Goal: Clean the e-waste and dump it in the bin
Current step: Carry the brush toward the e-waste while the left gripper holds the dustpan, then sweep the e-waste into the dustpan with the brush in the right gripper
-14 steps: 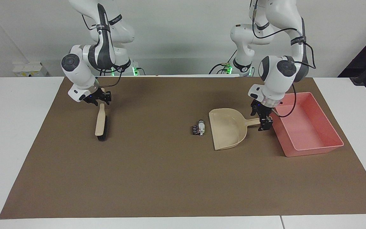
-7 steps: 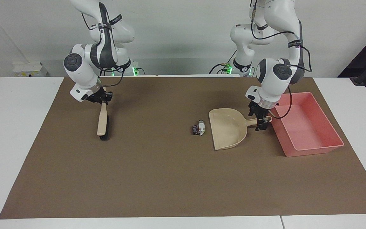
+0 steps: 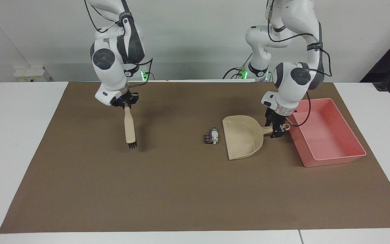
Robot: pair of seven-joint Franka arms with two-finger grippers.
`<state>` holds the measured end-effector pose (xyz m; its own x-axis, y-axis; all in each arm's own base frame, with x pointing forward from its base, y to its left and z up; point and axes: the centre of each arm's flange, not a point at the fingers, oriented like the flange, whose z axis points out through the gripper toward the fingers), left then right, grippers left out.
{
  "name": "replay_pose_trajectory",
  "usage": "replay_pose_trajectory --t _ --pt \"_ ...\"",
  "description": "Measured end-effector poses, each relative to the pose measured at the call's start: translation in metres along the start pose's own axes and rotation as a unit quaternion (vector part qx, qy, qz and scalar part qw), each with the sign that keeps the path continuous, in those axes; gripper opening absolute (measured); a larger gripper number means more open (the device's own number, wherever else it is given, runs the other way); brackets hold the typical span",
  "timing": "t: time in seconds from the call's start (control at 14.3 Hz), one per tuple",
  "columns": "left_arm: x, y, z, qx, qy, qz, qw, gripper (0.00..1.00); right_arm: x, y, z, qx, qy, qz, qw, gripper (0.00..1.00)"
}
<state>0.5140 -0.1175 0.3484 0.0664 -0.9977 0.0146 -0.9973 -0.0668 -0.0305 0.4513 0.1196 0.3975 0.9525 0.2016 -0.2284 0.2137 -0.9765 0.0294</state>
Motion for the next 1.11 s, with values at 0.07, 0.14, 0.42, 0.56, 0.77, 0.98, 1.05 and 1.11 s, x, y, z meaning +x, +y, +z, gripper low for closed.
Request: replay_pose_trajectory --t 0.07,0.14,0.42,0.56,0.77,0.98,1.05,1.11 --pt "0.001 0.000 0.000 0.000 0.000 0.001 1.000 0.44 0.001 -0.020 -0.002 -0.003 0.002 -0.001 1.000 0.26" --pt "0.003 0.001 0.000 0.000 0.000 0.002 1.000 0.33 0.004 -0.037 -0.004 -0.003 0.004 0.001 1.000 0.26" --pt "0.008 0.003 -0.004 -0.016 -0.004 0.008 1.000 0.33 0.023 -0.106 -0.013 0.011 0.008 0.026 1.000 0.26" --pt "0.009 -0.002 -0.017 -0.027 -0.008 0.008 1.000 0.33 0.033 -0.141 -0.007 0.017 0.000 0.042 0.999 0.26" --pt "0.011 -0.007 -0.029 -0.016 -0.044 0.040 0.998 0.33 0.050 -0.186 0.004 0.016 -0.014 0.066 0.998 0.26" --pt "0.021 -0.005 -0.030 -0.003 -0.075 0.077 0.994 0.33 0.058 -0.208 0.010 0.021 -0.024 0.077 0.996 0.26" --pt "0.025 -0.003 -0.030 -0.003 -0.078 0.082 0.994 0.33 0.057 -0.211 0.011 0.021 -0.025 0.078 0.996 0.26" --pt "0.028 -0.001 -0.028 -0.003 -0.078 0.086 0.993 0.33 0.057 -0.211 0.011 0.020 -0.026 0.079 0.996 0.26"
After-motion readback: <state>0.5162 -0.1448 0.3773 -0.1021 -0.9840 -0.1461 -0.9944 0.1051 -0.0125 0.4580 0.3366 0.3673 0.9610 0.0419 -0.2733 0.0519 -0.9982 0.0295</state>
